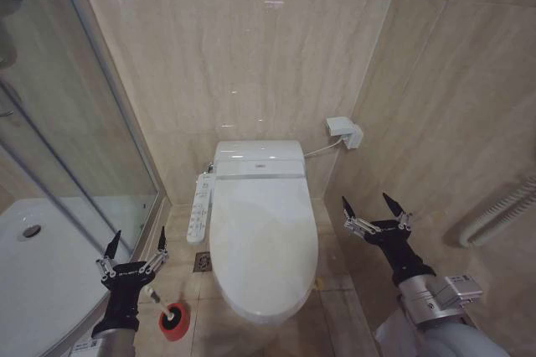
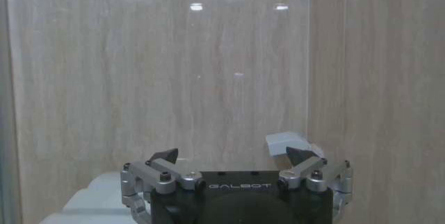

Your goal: Open the toilet lid, clean the toilet bowl with a toilet brush, close the toilet lid, and flush.

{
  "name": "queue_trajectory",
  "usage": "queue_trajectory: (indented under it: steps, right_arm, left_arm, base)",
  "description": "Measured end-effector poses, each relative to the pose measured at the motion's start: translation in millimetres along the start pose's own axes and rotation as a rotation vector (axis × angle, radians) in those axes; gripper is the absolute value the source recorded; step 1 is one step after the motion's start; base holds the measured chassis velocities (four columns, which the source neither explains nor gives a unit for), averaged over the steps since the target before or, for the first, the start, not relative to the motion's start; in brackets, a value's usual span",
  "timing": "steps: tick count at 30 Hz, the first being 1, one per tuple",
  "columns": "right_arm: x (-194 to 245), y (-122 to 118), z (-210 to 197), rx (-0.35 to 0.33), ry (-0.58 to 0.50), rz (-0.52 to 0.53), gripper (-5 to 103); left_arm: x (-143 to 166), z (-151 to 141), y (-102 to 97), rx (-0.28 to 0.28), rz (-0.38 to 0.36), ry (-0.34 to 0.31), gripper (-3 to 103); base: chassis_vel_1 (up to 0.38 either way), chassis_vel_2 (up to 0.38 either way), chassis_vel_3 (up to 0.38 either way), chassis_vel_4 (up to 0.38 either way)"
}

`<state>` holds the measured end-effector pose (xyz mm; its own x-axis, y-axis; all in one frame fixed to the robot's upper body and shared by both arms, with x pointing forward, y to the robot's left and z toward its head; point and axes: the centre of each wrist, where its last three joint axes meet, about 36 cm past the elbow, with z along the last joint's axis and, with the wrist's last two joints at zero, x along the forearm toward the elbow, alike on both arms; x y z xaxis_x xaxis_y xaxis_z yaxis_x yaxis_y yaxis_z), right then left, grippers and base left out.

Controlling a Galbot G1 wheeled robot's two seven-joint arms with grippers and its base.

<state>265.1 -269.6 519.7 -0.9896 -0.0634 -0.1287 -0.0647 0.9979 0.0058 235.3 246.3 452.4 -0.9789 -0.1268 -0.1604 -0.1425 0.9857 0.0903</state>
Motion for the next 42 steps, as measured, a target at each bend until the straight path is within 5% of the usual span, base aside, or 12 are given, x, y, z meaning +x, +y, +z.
queue_trajectory:
  steps: [4,42]
  right_arm:
    - [0,0,0,0.000,0.000,0.000,100]
    - [0,0,0,0.000,0.000,0.000,100]
  left_arm:
    - [1,3,-1.0,-0.010,0.007,-0.004,86]
    - [3,20,-5.1,-0.019,0.041,-0.018,86]
  base:
    - [-0.219,0.172,0.219,-0.173]
    - [-0.055,0.061,0.056,-0.054]
